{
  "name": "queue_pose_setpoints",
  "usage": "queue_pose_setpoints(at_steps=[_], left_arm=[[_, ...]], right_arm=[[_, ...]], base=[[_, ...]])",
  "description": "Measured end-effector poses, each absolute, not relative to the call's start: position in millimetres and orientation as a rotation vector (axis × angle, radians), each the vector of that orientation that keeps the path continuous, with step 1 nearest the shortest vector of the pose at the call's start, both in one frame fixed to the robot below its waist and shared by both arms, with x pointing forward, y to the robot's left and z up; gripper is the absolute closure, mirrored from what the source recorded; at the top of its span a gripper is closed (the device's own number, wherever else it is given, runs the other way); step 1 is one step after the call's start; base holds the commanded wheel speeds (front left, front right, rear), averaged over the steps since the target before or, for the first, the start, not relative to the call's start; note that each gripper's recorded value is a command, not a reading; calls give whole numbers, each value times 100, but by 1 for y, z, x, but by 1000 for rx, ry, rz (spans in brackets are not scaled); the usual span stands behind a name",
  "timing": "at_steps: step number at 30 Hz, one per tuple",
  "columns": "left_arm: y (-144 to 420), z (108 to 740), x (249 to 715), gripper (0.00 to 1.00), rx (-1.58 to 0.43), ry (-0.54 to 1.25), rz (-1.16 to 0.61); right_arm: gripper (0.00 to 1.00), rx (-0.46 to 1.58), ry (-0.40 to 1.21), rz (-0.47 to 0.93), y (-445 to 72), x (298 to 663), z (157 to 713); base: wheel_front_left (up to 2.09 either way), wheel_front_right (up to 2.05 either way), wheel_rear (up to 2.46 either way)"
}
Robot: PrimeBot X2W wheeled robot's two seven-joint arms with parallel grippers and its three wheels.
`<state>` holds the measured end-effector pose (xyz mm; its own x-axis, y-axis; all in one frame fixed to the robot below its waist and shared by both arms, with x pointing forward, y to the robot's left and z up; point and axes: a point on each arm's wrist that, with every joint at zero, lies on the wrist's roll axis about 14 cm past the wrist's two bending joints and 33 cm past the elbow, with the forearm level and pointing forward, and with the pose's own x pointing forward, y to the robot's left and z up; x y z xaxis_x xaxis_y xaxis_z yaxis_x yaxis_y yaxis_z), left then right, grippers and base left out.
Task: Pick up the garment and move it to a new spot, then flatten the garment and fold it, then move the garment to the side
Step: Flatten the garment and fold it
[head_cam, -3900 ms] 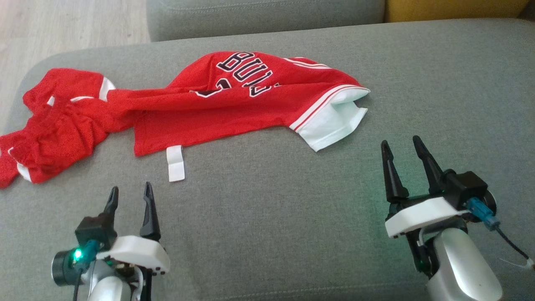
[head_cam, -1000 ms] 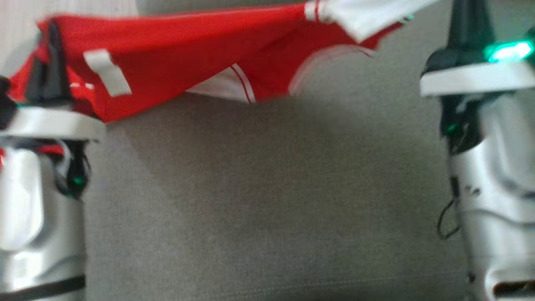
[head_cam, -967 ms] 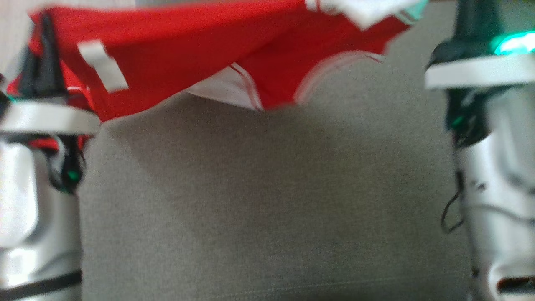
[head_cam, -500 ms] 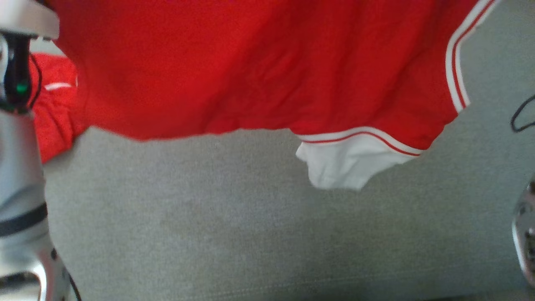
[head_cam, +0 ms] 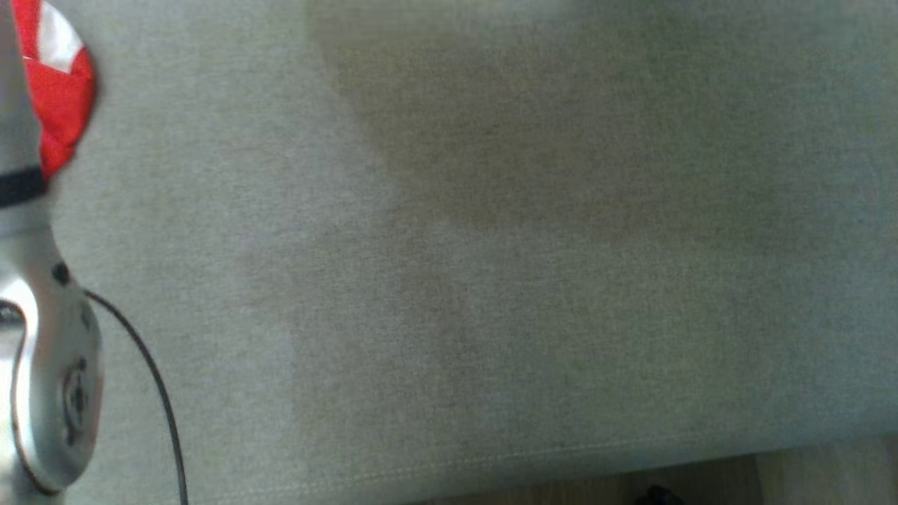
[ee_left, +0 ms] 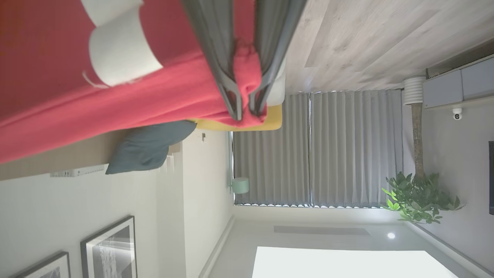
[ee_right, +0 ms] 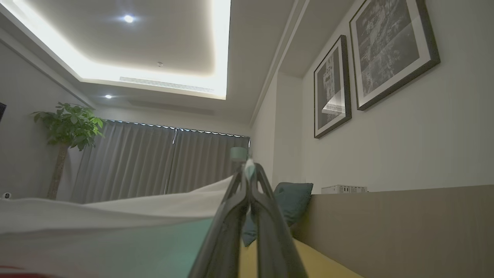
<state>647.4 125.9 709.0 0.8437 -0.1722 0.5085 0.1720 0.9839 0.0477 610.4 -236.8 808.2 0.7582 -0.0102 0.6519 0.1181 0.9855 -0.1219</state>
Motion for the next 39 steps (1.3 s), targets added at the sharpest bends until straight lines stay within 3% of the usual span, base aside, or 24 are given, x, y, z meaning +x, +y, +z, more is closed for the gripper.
queue_pose_setpoints(at_steps=[5, 10, 14, 18, 26, 39], left_arm=[[121, 667, 664, 100, -35, -441, -183], [119, 547, 656, 100, -97, -159, -170], [113, 455, 615, 100, -148, 73, -157], [114, 407, 574, 100, -211, 202, -114], [126, 371, 499, 100, -252, 327, -39], [149, 376, 406, 100, -235, 346, 2]], right_arm=[[100, -147, -650, -87, -244, 621, 783], [100, -95, -386, -81, -250, 628, 662], [100, -15, -167, -91, -253, 600, 560], [100, 36, -41, -99, -252, 560, 504], [100, 105, 65, -76, -239, 493, 473], [100, 178, 205, -55, -228, 388, 451]], base=[[0, 0, 0], [0, 0, 0], [0, 0, 0], [0, 0, 0], [0, 0, 0], [0, 0, 0]])
